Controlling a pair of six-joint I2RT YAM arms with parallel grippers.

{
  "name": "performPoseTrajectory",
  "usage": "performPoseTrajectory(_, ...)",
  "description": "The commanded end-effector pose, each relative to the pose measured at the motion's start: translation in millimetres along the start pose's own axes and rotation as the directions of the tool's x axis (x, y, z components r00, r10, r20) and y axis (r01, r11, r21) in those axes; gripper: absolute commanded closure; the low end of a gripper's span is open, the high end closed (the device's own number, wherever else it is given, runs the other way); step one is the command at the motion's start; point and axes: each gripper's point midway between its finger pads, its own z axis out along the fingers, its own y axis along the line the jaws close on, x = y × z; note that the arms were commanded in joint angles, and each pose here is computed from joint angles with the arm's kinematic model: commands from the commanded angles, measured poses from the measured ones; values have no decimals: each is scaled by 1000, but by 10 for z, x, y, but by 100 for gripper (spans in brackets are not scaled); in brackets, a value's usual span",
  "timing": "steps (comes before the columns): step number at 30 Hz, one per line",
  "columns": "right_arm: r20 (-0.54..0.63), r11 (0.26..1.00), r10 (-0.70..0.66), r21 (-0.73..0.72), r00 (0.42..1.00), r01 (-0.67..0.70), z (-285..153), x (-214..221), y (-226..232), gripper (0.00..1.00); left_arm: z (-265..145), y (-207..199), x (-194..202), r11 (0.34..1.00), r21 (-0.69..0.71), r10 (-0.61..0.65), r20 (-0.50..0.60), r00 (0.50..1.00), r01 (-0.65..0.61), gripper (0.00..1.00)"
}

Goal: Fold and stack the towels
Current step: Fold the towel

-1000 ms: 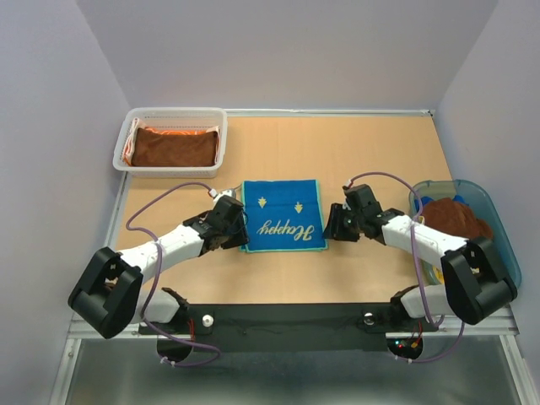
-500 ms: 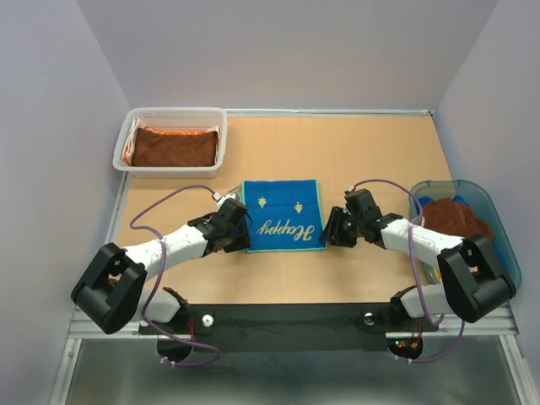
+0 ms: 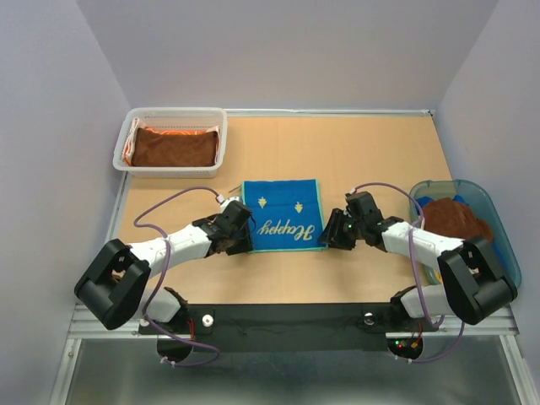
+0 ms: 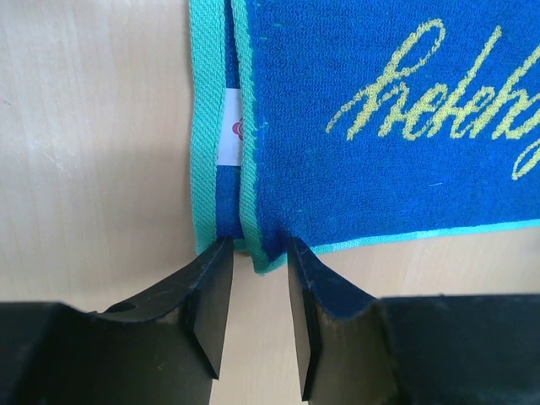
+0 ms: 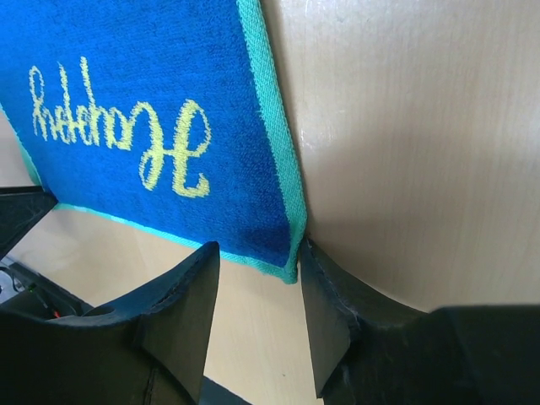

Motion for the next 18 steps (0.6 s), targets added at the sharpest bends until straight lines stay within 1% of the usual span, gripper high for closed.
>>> performPoseTrajectory(1, -25, 999, 15, 28, 1000, -15, 24, 107, -104, 51, 3, -16, -8, 1000, -22, 0, -2, 1000, 0, 60)
performPoseTrajectory(7, -26, 1000, 15, 20, 1000, -15, 26, 117, -99, 54, 2, -74, 6, 1000, -15, 17, -10, 1000, -17, 70)
performPoseTrajectory(8, -27, 1000, 17, 21, 999, -17, 24, 123, -103, 55, -4, -77, 5, 1000, -14, 18, -8, 1000, -18, 72)
performPoseTrajectory(9, -24, 1000, 15, 21, 1000, -15, 22, 119, -103, 56, -12, -81, 1, 1000, -13, 16, -7, 1000, -16, 77)
performPoseTrajectory(12, -13, 1000, 13, 20, 1000, -12, 13, 97, -96, 59, -40, -114, -29, 1000, -4, 13, 1, 1000, -13, 84)
performPoseTrajectory(13, -8, 1000, 12, 23, 1000, -12, 10, 88, -100, 61, -49, -121, -40, 1000, -3, 12, 4, 1000, -12, 85)
performPoseTrajectory(14, -3, 1000, 7, 26, 1000, -7, 8, 85, -106, 66, -58, -120, -44, 1000, -4, 12, 6, 1000, -12, 86)
performPoseTrajectory(17, 20, 1000, 3, 29, 1000, -3, -14, 41, -102, 71, -90, -145, -84, 1000, 1, 9, 18, 1000, -9, 88)
performPoseTrajectory(18, 24, 1000, 1, 31, 1000, -2, -18, 39, -110, 76, -96, -139, -90, 1000, -2, 8, 22, 1000, -8, 90)
